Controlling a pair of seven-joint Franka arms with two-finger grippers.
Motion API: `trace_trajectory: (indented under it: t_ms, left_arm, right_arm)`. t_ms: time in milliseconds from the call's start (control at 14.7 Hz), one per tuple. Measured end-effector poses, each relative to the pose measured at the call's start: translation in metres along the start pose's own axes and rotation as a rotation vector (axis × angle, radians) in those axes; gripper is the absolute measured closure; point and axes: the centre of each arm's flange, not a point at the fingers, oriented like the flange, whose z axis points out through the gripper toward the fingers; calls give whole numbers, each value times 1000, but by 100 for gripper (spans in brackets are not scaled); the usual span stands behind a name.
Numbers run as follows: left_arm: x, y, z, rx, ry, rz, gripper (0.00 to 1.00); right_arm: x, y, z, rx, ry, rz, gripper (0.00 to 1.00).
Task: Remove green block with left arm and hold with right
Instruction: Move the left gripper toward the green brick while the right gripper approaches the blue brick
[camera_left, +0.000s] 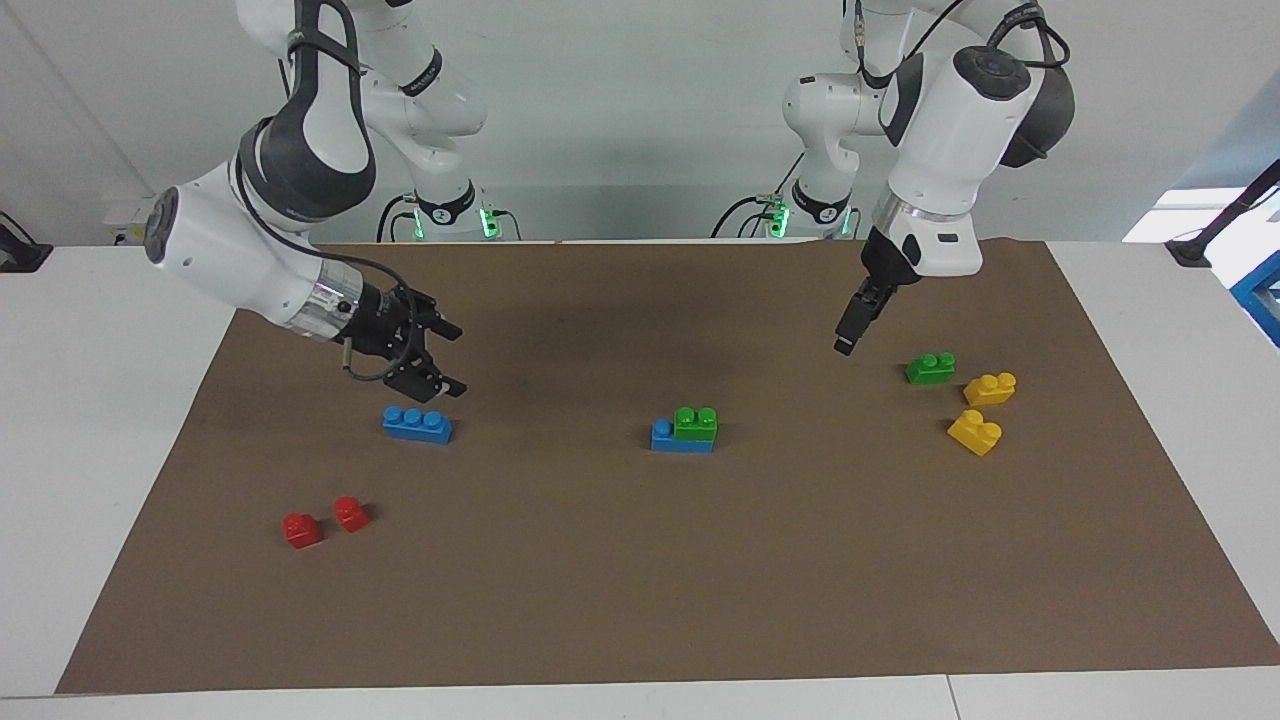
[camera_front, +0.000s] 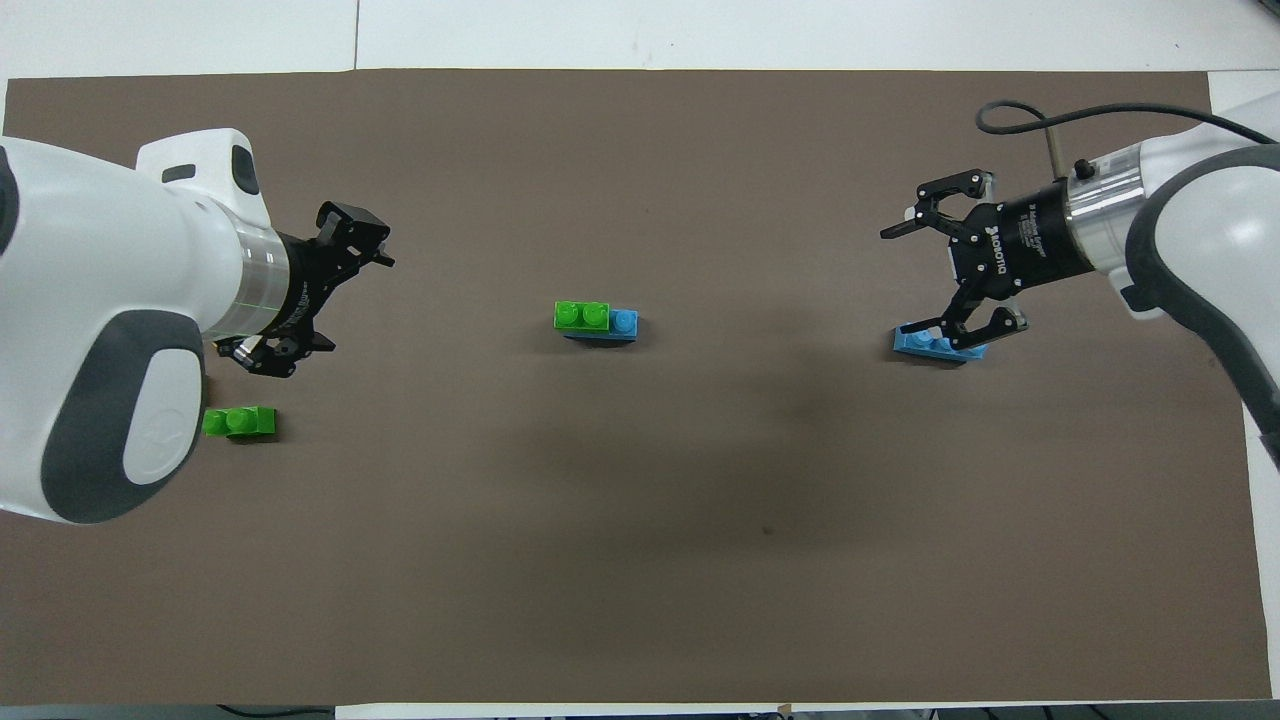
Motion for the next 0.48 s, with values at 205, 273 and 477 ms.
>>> trace_trajectory:
  t_ms: [205,273,477]
  left_arm:
    - [-37,11,21,2,-13,-180,0]
    - [-57,18,33,2,-21,-248,0]
    - [-92,32,60,23,-39,-412,0]
  right_arm:
    - [-13,-14,50,0,-17,54,2]
    - [-20,-17,69,-4,-18,58,0]
    - [-32,-23,115,-22,-10,43,2]
